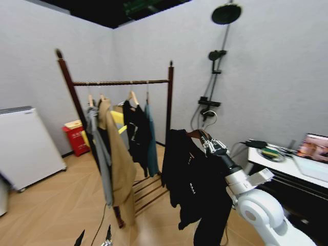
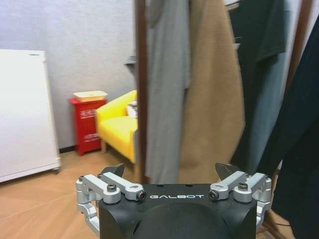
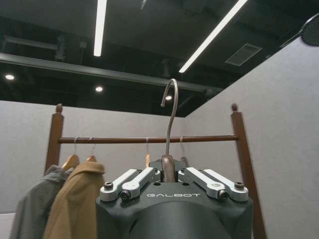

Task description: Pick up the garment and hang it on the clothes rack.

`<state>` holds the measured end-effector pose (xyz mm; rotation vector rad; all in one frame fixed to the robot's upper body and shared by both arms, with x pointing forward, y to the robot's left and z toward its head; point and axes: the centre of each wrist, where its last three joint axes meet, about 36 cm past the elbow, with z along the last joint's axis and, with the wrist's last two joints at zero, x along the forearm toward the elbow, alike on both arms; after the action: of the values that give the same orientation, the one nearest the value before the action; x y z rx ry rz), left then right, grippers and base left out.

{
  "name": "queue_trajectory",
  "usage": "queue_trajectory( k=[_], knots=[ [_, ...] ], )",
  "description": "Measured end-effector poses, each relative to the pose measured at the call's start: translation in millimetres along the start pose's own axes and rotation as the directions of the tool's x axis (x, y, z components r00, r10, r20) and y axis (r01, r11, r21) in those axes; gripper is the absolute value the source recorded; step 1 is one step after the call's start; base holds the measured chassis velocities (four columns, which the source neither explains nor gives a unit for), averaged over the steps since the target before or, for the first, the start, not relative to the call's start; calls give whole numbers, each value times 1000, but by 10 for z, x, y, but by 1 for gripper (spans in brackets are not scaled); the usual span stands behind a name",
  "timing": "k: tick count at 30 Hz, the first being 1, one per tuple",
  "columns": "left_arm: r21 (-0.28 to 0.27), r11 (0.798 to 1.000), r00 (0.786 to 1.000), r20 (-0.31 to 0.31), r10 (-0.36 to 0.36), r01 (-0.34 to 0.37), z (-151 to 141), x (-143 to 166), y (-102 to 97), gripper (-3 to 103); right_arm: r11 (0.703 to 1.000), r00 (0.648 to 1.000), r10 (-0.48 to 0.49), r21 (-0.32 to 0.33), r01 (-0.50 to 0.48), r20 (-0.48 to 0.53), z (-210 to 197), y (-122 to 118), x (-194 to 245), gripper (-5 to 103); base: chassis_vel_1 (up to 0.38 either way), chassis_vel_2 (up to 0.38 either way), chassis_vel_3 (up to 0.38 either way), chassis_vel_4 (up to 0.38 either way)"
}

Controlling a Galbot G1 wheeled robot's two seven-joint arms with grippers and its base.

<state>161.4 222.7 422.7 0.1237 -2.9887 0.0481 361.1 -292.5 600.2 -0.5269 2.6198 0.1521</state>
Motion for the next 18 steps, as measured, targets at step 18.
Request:
queue_trajectory(
  k=[18],
  knots=[
    [0,1000,1000,0,0,0,0,0,0,100,997,996,-73,5,74,-58,132,-245,-662,10,71,61,60,68]
  ],
)
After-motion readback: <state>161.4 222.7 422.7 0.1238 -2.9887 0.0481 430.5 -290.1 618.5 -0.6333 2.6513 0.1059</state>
